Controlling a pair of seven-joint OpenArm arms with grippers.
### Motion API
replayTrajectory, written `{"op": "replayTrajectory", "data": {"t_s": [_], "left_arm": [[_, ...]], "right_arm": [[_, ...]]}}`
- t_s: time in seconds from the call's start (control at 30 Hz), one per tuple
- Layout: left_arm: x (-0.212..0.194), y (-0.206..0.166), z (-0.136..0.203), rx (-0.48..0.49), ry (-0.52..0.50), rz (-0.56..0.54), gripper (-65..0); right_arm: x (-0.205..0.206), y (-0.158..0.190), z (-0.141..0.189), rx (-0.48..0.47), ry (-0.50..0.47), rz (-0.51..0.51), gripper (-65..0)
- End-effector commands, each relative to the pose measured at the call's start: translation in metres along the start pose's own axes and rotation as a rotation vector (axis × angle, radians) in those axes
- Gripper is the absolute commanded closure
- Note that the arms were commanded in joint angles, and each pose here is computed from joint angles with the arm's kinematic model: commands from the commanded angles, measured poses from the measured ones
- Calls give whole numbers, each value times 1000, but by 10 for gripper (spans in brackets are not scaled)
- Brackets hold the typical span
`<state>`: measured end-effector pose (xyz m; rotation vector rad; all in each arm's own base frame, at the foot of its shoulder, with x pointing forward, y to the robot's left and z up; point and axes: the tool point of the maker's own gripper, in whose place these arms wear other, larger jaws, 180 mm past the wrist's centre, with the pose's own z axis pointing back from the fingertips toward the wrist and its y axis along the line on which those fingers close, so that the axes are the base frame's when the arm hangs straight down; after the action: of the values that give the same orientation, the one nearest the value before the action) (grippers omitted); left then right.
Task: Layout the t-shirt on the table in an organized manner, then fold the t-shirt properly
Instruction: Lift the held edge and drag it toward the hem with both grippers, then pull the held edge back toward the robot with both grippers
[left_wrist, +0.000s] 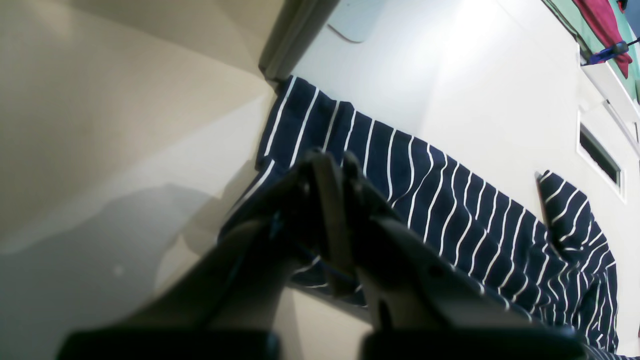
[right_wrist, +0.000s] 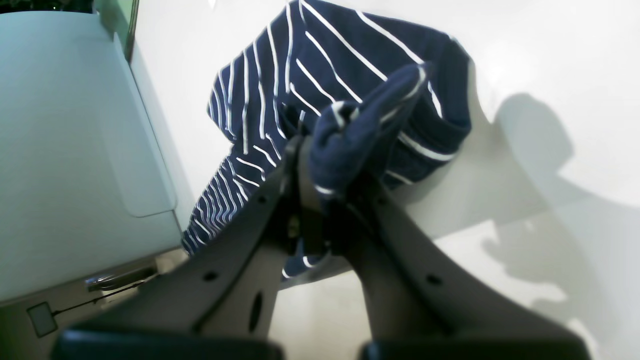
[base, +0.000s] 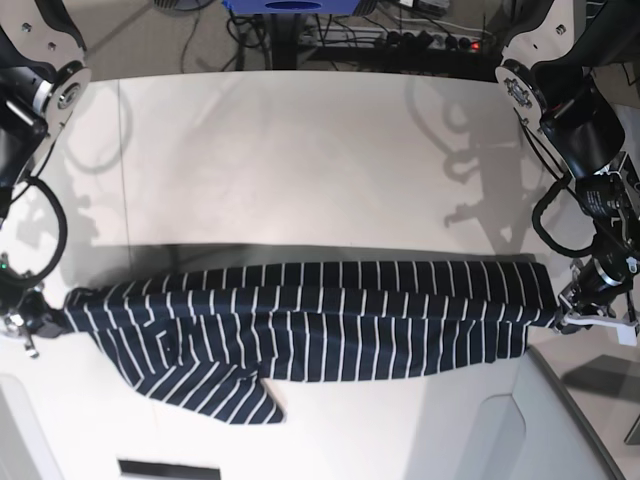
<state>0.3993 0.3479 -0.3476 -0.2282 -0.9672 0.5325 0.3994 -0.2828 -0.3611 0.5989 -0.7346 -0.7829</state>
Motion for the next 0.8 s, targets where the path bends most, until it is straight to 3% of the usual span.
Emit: {"op": "replayTrajectory", "data": {"t_s": [0.0, 0.13, 0.23, 0.53, 0.77], "left_arm": [[33, -6, 5, -16, -82, -13, 0], [42, -12, 13, -19, -113, -43, 0], [24, -6, 18, -4, -42, -58, 0], [-67, 44, 57, 106, 110, -133, 0], [-129, 83, 95, 186, 242, -169, 0]], "right_arm": [[26, 17, 10, 39, -54, 30, 0], [35, 27, 23, 51, -81, 80, 0], [27, 19, 34, 29, -73, 106, 0], [-47, -61, 41, -119, 61, 59, 0], [-81, -103, 56, -202, 119, 39, 0]]}}
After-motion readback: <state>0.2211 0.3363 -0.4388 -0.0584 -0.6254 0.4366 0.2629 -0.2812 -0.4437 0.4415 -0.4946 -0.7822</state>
